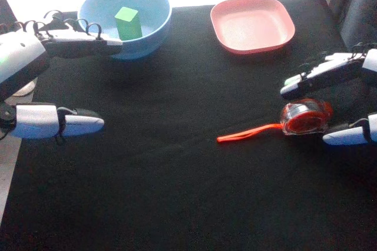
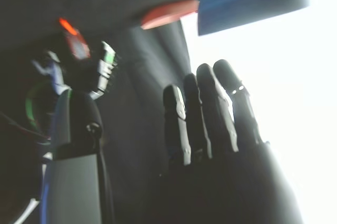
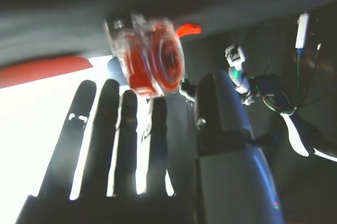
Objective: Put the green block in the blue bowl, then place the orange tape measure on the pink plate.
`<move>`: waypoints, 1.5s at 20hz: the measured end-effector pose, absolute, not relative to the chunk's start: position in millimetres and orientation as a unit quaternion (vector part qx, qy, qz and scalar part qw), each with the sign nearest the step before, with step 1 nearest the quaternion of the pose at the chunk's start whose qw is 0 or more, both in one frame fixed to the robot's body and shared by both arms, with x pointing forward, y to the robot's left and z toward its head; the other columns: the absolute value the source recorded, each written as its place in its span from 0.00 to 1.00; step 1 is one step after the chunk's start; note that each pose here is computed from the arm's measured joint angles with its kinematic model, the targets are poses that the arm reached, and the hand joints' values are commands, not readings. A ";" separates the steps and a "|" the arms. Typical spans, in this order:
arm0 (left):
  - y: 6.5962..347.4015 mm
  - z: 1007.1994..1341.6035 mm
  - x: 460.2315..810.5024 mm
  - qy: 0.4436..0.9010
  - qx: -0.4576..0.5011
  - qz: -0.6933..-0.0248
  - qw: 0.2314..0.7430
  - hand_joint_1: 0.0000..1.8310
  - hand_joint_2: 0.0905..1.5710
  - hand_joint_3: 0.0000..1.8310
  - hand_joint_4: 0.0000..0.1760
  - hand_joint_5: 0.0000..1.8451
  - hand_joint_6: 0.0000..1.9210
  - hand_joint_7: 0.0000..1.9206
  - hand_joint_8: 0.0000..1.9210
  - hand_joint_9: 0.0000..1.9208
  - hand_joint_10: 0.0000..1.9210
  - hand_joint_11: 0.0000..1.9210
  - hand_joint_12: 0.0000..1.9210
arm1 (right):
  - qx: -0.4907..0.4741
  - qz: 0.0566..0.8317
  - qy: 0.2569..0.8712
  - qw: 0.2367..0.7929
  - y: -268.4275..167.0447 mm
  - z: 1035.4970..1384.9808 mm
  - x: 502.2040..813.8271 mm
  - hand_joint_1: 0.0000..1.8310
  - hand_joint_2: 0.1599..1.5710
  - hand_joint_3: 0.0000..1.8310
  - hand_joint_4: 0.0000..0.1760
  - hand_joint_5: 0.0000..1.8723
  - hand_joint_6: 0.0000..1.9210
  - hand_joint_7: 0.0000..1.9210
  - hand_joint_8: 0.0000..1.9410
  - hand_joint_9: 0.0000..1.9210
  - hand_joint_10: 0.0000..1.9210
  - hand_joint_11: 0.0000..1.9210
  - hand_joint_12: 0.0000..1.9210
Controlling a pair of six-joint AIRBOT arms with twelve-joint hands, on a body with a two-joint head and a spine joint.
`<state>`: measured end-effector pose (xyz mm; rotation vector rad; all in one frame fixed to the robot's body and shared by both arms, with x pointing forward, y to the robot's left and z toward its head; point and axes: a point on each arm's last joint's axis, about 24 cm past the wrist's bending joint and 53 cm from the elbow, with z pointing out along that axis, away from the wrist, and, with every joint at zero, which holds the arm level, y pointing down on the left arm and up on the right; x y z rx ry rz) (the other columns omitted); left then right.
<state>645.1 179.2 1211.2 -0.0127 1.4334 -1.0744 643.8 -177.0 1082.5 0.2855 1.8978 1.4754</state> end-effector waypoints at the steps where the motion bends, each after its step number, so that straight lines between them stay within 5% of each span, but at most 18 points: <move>1: 177.7 1210.4 644.5 0.625 -0.003 -0.469 0.624 0.49 0.59 0.00 0.09 0.27 0.00 0.24 0.00 0.24 0.01 0.04 0.54 | 0.112 0.572 0.733 0.352 -175.8 1081.0 644.6 0.65 0.61 0.00 0.05 0.43 0.00 0.37 0.01 0.42 0.03 0.21 0.57; 2: 176.3 1209.2 644.3 0.626 -0.004 -0.470 0.622 0.50 0.60 0.00 0.17 0.27 0.00 0.24 0.00 0.24 0.00 0.05 0.52 | 0.117 0.574 0.730 0.352 -174.6 1080.3 645.9 0.64 0.62 0.00 0.10 0.45 0.00 0.38 0.01 0.43 0.04 0.21 0.61; 4: 175.2 1207.1 644.1 0.629 -0.002 -0.469 0.620 0.48 0.60 0.00 0.28 0.27 0.00 0.24 0.00 0.23 0.00 0.00 0.47 | 0.120 0.578 0.726 0.352 -173.0 1080.4 647.7 0.66 0.61 0.00 0.00 0.49 0.00 0.43 0.02 0.31 0.51 0.23 0.81; 5: 175.6 1206.5 644.6 0.630 -0.003 -0.468 0.619 0.46 0.60 0.00 0.38 0.26 0.00 0.23 0.00 0.20 0.00 0.00 0.38 | 0.119 0.580 0.725 0.353 -171.3 1081.2 648.7 0.65 0.63 0.00 0.00 0.58 0.30 0.34 0.39 0.29 0.77 0.28 0.94; 6: 176.3 1205.8 645.2 0.632 -0.005 -0.467 0.619 0.46 0.60 0.00 0.41 0.25 0.00 0.23 0.00 0.18 0.00 0.00 0.26 | 0.119 0.582 0.723 0.353 -169.6 1082.7 649.4 0.63 0.67 0.00 0.00 0.53 0.48 0.29 0.75 0.32 0.94 0.36 1.00; 7: 176.2 1205.9 645.1 0.631 -0.006 -0.468 0.618 0.46 0.60 0.00 0.41 0.25 0.00 0.23 0.00 0.18 0.00 0.00 0.26 | 0.117 0.584 0.722 0.354 -168.7 1083.8 649.7 0.63 0.67 0.00 0.00 0.53 0.48 0.29 0.75 0.32 0.94 0.36 1.00; 8: 176.0 1205.6 645.1 0.632 -0.006 -0.468 0.618 0.49 0.61 0.00 0.21 0.25 0.00 0.23 0.00 0.19 0.00 0.00 0.33 | 0.117 0.583 0.722 0.354 -169.1 1083.6 650.4 0.67 0.72 0.00 0.00 0.53 0.40 0.40 0.79 0.38 0.88 0.38 0.99; 12: 175.5 1204.2 646.2 0.632 -0.009 -0.471 0.615 0.46 0.62 0.00 0.28 0.25 0.00 0.23 0.00 0.21 0.00 0.00 0.42 | 0.123 0.583 0.719 0.359 -172.7 1085.1 654.4 0.67 0.73 0.00 0.00 0.51 0.44 0.40 0.80 0.39 0.81 0.36 0.95; 14: 176.4 1203.7 646.1 0.632 -0.011 -0.472 0.614 0.46 0.62 0.00 0.23 0.26 0.00 0.25 0.00 0.22 0.00 0.00 0.42 | 0.124 0.582 0.718 0.360 -173.8 1086.2 655.0 0.74 0.71 0.00 0.00 0.53 0.51 0.41 0.61 0.41 0.71 0.33 0.79; 16: 178.2 1199.5 644.2 0.635 -0.012 -0.472 0.612 0.47 0.62 0.00 0.26 0.26 0.00 0.24 0.00 0.22 0.00 0.00 0.43 | 0.120 0.580 0.719 0.365 -178.1 1092.7 655.0 0.74 0.70 0.00 0.00 0.52 0.54 0.43 0.57 0.42 0.68 0.34 0.72; 18: 180.3 1193.4 642.1 0.640 -0.016 -0.470 0.607 0.47 0.60 0.00 0.27 0.28 0.00 0.26 0.00 0.24 0.00 0.01 0.54 | 0.119 0.578 0.713 0.378 -189.7 1108.4 656.2 0.75 0.66 0.00 0.00 0.59 0.41 0.50 0.45 0.49 0.62 0.41 0.64; 19: 181.6 1191.5 640.1 0.643 -0.021 -0.470 0.604 0.47 0.60 0.00 0.26 0.28 0.00 0.26 0.00 0.24 0.00 0.02 0.55 | 0.117 0.583 0.706 0.386 -194.8 1118.7 656.6 0.75 0.66 0.00 0.00 0.60 0.38 0.49 0.47 0.48 0.63 0.40 0.63; 22: 183.4 1193.5 638.0 0.638 -0.020 -0.473 0.608 0.53 0.60 0.00 0.00 0.28 0.00 0.24 0.00 0.22 0.00 0.02 0.55 | 0.118 0.594 0.687 0.402 -203.3 1140.0 659.5 0.76 0.64 0.00 0.00 0.61 0.37 0.53 0.41 0.51 0.60 0.45 0.62; 25: 185.4 1194.9 636.6 0.634 -0.026 -0.476 0.609 0.55 0.60 0.00 0.00 0.29 0.00 0.24 0.00 0.23 0.01 0.06 0.54 | 0.117 0.590 0.696 0.391 -194.5 1125.6 658.3 0.76 0.64 0.00 0.00 0.65 0.27 0.52 0.42 0.51 0.59 0.44 0.62; 30: 185.8 1197.9 635.7 0.629 -0.026 -0.479 0.612 0.51 0.60 0.00 0.09 0.30 0.00 0.26 0.00 0.27 0.01 0.10 0.52 | 0.116 0.587 0.710 0.371 -181.4 1106.4 655.8 0.75 0.66 0.00 0.00 0.60 0.41 0.49 0.48 0.48 0.61 0.38 0.63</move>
